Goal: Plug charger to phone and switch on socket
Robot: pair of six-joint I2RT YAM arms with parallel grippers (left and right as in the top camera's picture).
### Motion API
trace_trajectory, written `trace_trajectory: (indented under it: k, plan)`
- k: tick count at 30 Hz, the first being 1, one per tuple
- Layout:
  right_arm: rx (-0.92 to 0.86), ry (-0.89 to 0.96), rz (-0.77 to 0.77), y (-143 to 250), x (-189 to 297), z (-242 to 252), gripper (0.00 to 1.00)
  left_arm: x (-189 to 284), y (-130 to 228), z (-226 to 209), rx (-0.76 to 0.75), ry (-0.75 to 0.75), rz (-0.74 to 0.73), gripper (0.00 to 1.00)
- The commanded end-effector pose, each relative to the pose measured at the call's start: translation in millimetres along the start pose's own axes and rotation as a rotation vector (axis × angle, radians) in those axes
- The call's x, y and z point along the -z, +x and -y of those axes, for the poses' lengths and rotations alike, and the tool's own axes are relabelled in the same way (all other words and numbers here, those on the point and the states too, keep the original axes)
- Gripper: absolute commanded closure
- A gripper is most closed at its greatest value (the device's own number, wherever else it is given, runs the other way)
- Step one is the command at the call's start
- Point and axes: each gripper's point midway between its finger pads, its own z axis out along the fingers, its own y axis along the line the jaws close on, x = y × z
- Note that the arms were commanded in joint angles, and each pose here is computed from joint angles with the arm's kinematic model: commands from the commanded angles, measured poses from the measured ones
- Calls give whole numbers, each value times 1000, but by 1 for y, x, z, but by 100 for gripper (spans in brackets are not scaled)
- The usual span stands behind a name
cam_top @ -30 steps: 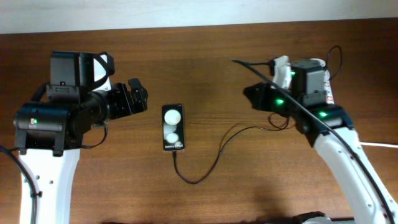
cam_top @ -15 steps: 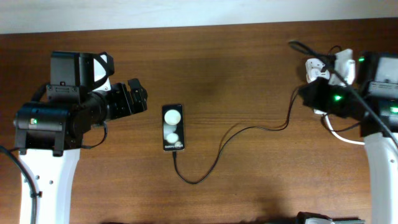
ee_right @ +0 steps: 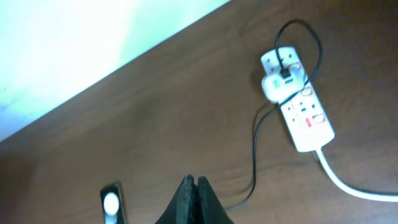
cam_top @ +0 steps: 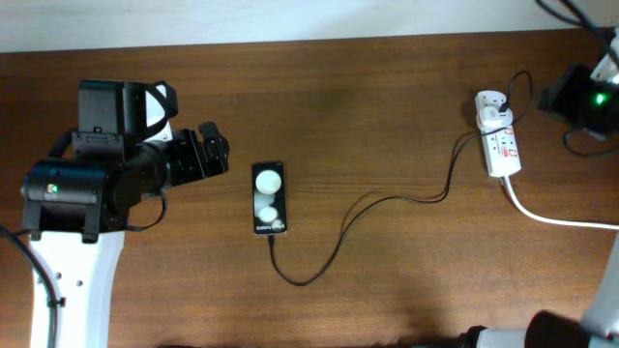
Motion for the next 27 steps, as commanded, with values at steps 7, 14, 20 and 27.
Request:
trace_trajectory:
  k: [7, 14, 20, 27]
  plan:
    - [-30, 50, -38, -33, -77, 54, 96, 4, -3, 0, 9, -3, 18, 1]
    - [-123, 96, -110, -29, -122, 108, 96, 4, -3, 0, 9, -3, 18, 1]
    - [-163, 92, -163, -20, -159, 133, 96, 4, -3, 0, 9, -3, 18, 1]
    - [-225, 113, -214, -6, -185, 163, 96, 4, -3, 0, 9, -3, 18, 1]
